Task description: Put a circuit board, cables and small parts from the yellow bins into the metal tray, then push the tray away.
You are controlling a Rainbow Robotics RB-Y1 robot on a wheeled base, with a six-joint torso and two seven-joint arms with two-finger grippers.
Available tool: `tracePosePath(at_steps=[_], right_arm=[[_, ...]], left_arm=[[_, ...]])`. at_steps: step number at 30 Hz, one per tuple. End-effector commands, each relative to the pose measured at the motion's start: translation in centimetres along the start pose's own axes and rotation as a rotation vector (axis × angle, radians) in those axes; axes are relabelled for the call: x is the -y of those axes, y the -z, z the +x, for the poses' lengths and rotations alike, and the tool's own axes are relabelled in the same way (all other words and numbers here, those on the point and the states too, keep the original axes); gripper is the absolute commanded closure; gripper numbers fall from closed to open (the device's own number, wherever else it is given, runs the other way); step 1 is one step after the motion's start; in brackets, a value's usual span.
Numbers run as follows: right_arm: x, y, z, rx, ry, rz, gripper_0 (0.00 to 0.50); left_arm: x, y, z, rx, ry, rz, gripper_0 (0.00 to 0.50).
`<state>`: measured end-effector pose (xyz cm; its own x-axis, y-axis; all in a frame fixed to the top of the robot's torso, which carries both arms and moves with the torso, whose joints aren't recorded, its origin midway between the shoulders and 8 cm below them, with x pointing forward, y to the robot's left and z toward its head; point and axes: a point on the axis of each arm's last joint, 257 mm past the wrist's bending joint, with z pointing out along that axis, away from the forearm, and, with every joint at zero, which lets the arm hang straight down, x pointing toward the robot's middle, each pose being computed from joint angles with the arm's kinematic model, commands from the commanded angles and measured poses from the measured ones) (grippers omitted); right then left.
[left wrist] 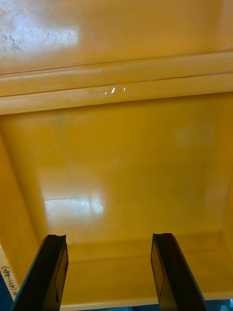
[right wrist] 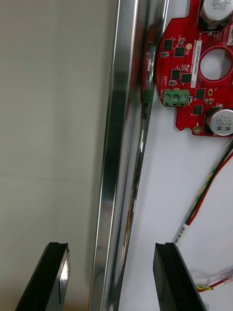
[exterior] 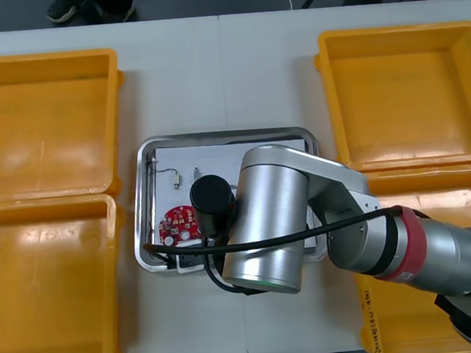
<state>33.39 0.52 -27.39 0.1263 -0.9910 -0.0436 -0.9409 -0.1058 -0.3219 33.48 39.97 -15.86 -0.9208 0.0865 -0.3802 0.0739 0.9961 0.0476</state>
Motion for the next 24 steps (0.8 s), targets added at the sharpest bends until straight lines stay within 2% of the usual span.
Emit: tracePosePath(at_steps=[1, 4, 9, 16, 24], right_arm=[[0.5, 0.5, -2.9, 0.036, 0.051, 0.022, 0.000], [0.3, -0.2, -3.2, 0.032, 0.051, 0.020, 0.000], [0.2, -1.4, -3.4, 0.019, 0.066, 0.055, 0.000], [0.0, -2.1, -3.7, 0.012, 0.059, 0.038, 0.000], [0.1, -3.1, -3.7, -0.004, 0.058, 0.051, 0.000]], left_arm=[[-1.1, 1.2, 0.2, -0.001, -0.097, -0.049, 0.000], [-1.1, 1.2, 0.2, -0.001, -0.097, -0.049, 0.000], [-1.1, 1.2, 0.2, -0.001, -0.097, -0.049, 0.000], [-1.1, 1.2, 0.2, -0.001, -0.097, -0.049, 0.000], [-1.1, 1.2, 0.2, -0.001, -0.097, -0.049, 0.000]])
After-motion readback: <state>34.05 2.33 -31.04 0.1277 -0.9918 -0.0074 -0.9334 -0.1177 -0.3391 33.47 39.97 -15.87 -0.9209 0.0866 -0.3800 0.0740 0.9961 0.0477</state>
